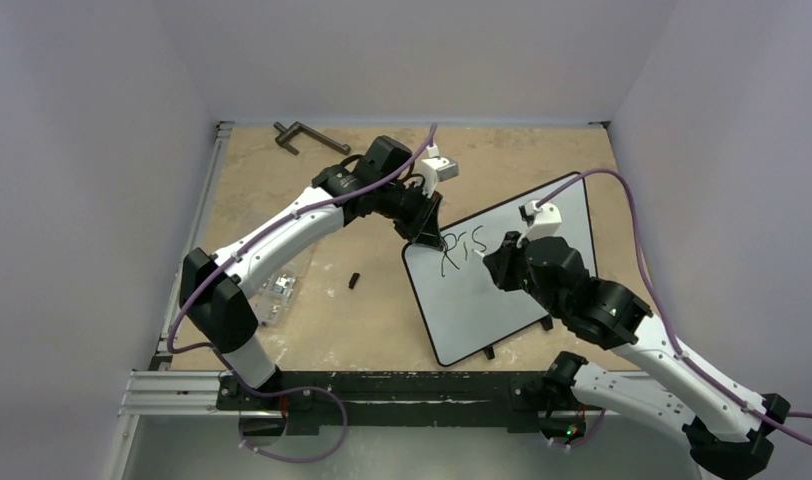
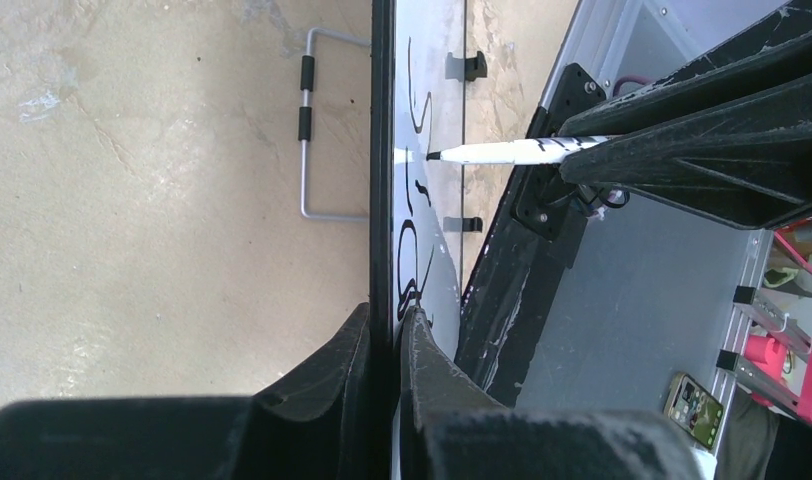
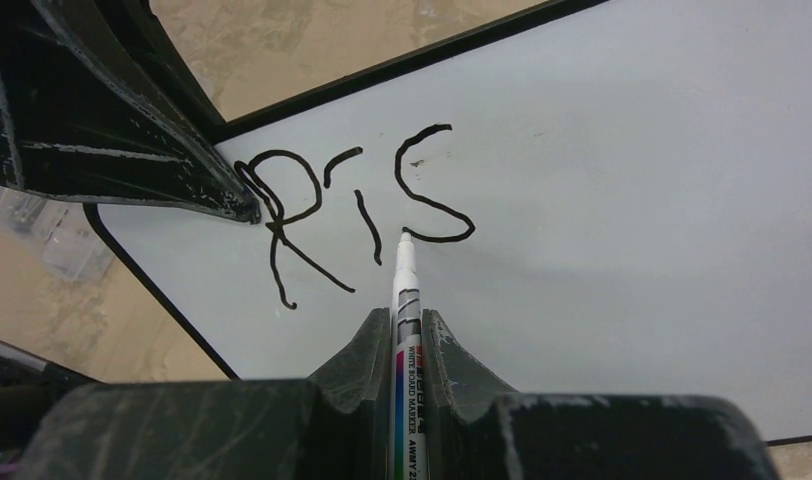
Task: Write a sentence on the whiteboard
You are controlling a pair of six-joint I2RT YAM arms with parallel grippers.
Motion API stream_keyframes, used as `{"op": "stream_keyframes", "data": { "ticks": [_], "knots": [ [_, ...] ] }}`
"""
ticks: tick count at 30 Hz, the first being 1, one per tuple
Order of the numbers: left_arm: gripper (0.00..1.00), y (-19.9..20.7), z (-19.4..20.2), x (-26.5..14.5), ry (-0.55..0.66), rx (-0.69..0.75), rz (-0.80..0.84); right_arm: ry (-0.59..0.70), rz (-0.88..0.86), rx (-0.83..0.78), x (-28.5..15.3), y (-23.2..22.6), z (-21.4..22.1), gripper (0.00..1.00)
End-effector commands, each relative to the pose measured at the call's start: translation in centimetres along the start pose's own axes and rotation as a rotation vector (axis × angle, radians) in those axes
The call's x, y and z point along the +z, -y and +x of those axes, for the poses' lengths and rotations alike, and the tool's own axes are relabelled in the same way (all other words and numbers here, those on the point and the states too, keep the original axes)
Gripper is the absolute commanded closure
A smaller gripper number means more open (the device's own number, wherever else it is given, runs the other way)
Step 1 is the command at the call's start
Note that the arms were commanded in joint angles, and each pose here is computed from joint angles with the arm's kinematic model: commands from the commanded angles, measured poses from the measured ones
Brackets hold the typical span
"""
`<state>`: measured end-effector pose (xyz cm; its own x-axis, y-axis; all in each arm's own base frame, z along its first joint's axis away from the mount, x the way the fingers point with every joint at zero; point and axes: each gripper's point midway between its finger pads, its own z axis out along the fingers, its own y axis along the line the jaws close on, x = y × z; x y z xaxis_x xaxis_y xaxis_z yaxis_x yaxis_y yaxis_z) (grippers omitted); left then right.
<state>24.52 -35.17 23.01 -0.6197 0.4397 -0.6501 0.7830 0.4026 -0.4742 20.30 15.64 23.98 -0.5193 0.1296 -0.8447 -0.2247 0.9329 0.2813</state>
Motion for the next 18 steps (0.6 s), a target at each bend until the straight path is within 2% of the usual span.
{"op": "stream_keyframes", "data": {
  "ticks": [1, 5, 9, 18],
  "knots": [
    [1.0, -0.9, -2.4, -1.6, 0.1, 0.115, -0.099, 0.116, -0.087, 0.047, -2.0, -1.6, -3.9, 1.0],
    [1.0, -0.9, -2.5, -1.7, 0.104, 0.117, -0.099, 0.185, -0.084, 0.078, -3.1, -1.1, -5.4, 1.0],
    [1.0, -0.7, -2.6, -1.9, 0.108, 0.12, -0.097, 0.226, -0.007, 0.081, -2.8, 0.2, -6.0, 1.0],
    [1.0, -0.5, -2.6, -2.1, 0.111, 0.12, -0.096, 0.232, 0.104, 0.06, -2.4, 2.1, -5.9, 1.0]
  ]
}}
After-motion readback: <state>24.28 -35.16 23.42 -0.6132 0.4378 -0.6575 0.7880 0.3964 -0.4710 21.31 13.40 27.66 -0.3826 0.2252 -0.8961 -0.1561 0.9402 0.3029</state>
